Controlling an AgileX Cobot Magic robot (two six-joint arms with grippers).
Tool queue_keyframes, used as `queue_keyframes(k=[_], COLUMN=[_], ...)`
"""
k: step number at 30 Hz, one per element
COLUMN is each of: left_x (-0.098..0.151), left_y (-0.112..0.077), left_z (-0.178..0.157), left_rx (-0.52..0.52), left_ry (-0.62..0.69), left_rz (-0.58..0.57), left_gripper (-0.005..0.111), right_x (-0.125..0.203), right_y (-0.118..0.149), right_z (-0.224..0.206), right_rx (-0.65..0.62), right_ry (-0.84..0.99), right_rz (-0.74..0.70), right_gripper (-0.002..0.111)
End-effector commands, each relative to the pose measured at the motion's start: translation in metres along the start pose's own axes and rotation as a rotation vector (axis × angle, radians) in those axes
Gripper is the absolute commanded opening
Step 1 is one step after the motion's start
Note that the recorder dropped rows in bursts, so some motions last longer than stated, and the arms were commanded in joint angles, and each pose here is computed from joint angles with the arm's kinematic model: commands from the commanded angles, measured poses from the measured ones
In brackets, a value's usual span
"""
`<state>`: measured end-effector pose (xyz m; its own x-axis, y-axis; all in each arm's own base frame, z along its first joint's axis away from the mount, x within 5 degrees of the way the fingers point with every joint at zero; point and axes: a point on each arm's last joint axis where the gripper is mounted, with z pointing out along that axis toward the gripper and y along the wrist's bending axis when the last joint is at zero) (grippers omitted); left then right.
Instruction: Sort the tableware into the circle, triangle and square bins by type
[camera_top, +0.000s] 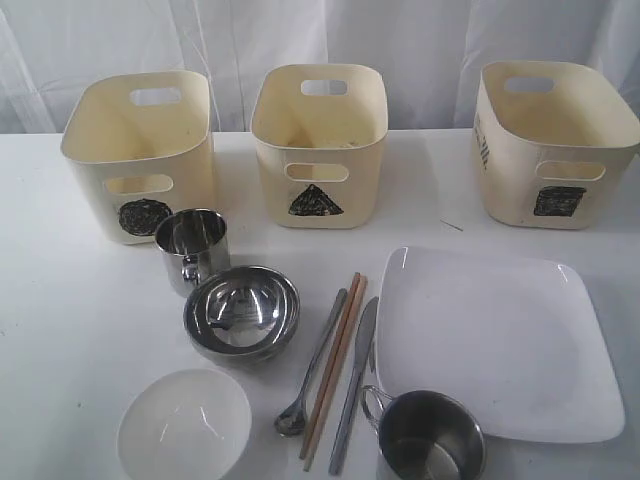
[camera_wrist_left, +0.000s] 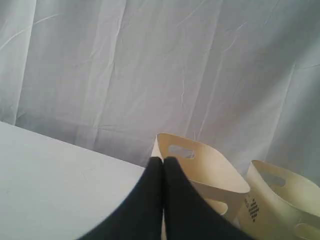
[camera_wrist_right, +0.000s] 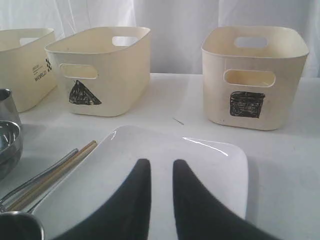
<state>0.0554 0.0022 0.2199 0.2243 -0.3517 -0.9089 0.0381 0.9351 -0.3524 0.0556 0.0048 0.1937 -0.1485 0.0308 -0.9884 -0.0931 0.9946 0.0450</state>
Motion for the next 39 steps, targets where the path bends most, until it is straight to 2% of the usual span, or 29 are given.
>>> queue_keyframes(k=[1,6,8,11,15,20,25,28,32,36,39], left_x=[-0.011,-0.042,-0.051,-0.061,-0.071,-0.076,-0.077,-0.076,-0.078,-0.077,-0.076], left_y=[-0.008,-0.019,-0.03,-0.049,-0.063,-0.068,-0.067,-0.065,-0.06,-0.06,-0.064], left_z=[0.0,0.01,0.022,0.046,0.081,0.117,0.141,0.147,0.149,0.149,0.148], left_rx=[0.043,0.013,0.079,0.201,0.286,0.3,0.287,0.268,0.228,0.243,0.296], left_ry=[-0.008,0.04,0.083,0.226,0.361,0.427,0.45,0.456,0.427,0.422,0.429], left_rz=[0.008,0.0,0.006,0.056,0.071,0.066,0.111,0.119,0.204,0.257,0.29], left_gripper=[0.0,0.0,0.0,0.0,0.0,0.0,0.0,0.0,0.0,0.0,0.0], right_x=[0.001,0.001,0.001,0.001,0.001,0.001,0.001,0.001,0.001,0.001,0.001], right_y=[0.0,0.0,0.0,0.0,0.0,0.0,0.0,0.0,0.0,0.0,0.0], right_z=[0.0,0.0,0.0,0.0,0.0,0.0,0.0,0.0,0.0,0.0,0.0], right_rx=[0.003,0.003,0.003,0.003,0.003,0.003,0.003,0.003,0.003,0.003,0.003], right_ry=[-0.004,-0.004,-0.004,-0.004,-0.004,-0.004,-0.004,-0.004,-0.004,-0.004,-0.004], right_rz=[0.002,0.002,0.002,0.002,0.002,0.002,0.014,0.015,0.015,0.015,0.015], right_gripper=[0.016,0.016,0.016,0.016,0.016,0.016,0.016,0.016,0.016,0.016,0.016])
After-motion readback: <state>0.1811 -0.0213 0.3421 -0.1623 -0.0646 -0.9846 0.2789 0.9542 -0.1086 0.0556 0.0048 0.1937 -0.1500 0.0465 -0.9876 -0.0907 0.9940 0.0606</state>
